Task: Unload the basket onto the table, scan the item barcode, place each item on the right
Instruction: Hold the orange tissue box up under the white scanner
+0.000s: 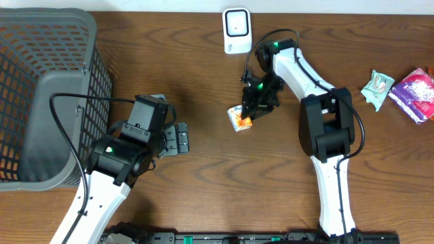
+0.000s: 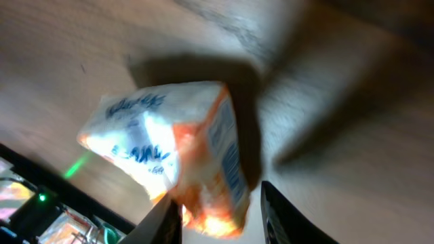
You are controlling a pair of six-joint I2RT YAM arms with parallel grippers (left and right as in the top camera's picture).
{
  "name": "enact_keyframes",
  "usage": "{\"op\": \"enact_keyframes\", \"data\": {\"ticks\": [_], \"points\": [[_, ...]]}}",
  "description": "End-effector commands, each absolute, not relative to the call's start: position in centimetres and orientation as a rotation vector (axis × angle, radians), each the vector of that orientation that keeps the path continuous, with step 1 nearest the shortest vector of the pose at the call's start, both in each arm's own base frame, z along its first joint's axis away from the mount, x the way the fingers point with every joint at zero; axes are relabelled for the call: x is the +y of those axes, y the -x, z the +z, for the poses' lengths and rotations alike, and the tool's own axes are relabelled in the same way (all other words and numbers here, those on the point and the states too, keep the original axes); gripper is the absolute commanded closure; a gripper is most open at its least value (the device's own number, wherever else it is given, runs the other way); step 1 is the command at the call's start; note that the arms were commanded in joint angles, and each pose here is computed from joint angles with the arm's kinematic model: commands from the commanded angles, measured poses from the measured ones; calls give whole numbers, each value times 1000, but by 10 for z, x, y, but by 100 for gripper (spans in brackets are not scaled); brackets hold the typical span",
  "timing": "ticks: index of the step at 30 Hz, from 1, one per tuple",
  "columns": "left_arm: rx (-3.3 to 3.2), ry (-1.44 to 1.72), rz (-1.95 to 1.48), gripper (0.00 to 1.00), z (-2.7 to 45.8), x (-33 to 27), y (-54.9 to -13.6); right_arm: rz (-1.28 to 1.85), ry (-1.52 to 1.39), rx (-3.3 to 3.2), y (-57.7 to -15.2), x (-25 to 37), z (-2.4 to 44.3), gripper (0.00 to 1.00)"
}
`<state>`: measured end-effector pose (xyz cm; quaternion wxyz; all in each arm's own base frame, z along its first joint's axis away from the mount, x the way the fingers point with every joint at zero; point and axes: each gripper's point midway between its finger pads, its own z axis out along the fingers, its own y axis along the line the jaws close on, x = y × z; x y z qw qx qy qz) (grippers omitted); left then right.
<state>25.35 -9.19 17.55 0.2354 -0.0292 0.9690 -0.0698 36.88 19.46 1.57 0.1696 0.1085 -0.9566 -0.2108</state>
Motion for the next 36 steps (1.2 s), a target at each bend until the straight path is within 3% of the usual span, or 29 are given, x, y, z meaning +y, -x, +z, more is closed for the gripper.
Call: {"op": "enact_keyframes", "data": {"ticks": [1, 5, 8, 12, 23, 28, 30, 33, 36], "points": [[2659, 71, -178, 2, 175, -90, -254, -479, -269, -2819, -390, 179, 44, 66], [2659, 71, -178, 2, 175, -90, -254, -310, -238, -2919, -400, 166, 86, 61], [2659, 71, -178, 2, 175, -90, -254, -277, -256, -2954, -399, 171, 108, 51], [2659, 70, -178, 2, 175, -90, -254, -268, -382, -2942, -385, 195, 116, 56], [2659, 71, -178, 2, 175, -90, -254, 270, -535, -2986, -360, 226, 83, 60], [2659, 71, -178, 2, 175, -90, -254, 281, -556, -2968, -352, 235, 62, 72], [2659, 71, -178, 2, 175, -90, -254, 300, -576, -2968, -350, 237, 51, 71], [2659, 71, -178, 2, 175, -90, -254, 381, -610, -2980, -352, 234, 36, 62], [2659, 71, -178, 2, 175, -90, -254, 463, -605, -3000, -356, 229, 27, 61]]}}
